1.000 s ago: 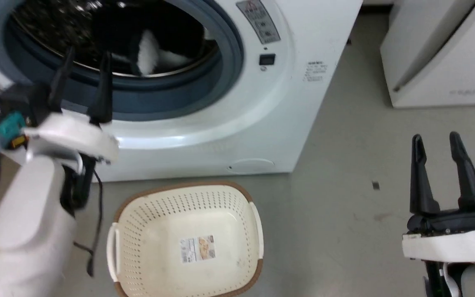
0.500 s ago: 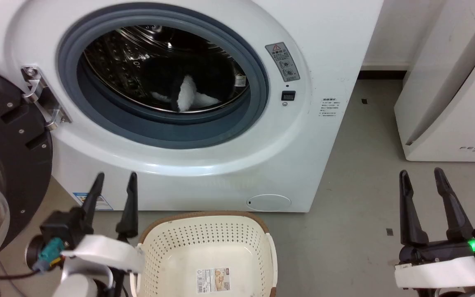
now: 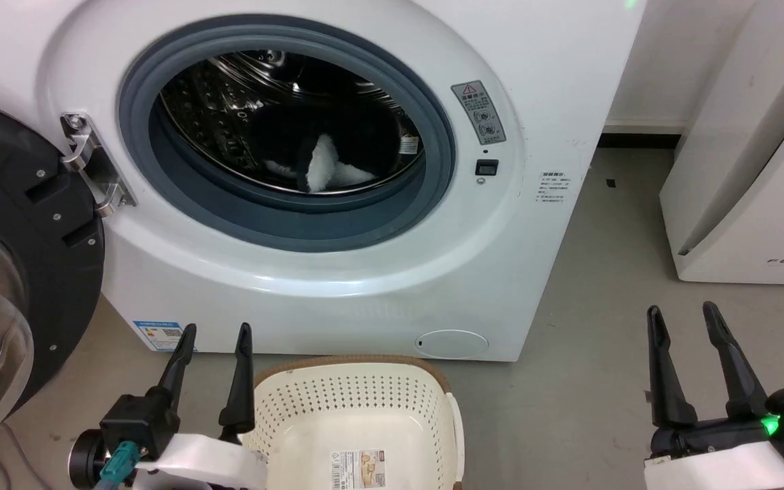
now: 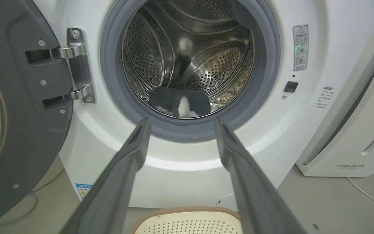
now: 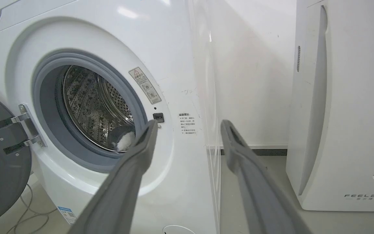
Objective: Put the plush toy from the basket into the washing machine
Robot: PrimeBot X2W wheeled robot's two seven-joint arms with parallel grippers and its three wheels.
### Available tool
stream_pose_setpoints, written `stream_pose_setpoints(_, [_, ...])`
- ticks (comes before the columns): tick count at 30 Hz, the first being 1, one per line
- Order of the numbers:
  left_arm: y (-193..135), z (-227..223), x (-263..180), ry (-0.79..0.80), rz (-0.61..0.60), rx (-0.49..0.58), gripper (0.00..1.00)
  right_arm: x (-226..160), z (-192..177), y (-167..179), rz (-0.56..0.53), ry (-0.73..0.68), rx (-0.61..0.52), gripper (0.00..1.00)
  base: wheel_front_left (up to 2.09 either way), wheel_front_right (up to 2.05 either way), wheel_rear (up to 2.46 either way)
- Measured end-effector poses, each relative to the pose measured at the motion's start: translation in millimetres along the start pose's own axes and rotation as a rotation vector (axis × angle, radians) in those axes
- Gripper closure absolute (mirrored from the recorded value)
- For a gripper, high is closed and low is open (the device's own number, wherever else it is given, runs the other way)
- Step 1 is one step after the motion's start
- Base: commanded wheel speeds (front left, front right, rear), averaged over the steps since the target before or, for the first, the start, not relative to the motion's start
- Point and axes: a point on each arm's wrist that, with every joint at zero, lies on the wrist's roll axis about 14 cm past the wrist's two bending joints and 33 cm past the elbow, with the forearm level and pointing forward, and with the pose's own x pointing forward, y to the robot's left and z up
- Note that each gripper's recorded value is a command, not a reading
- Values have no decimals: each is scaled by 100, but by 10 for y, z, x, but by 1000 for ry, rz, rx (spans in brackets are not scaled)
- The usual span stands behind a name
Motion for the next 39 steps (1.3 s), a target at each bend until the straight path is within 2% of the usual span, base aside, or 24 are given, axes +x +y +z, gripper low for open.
stream_pose_setpoints(9, [-44, 133, -2, -50, -6, -1, 0, 6, -20, 21, 6, 5, 3, 0, 0, 0, 0])
stream_pose_setpoints(10, [-50, 126, -3, -49, -8, -7, 100, 5, -23, 19, 6, 6, 3, 100, 0, 0, 0])
stream_pose_setpoints(39, [-76, 117, 8, -23, -9, 20, 100, -26, -62, 3, 4, 50, -32, 100, 0, 0, 0])
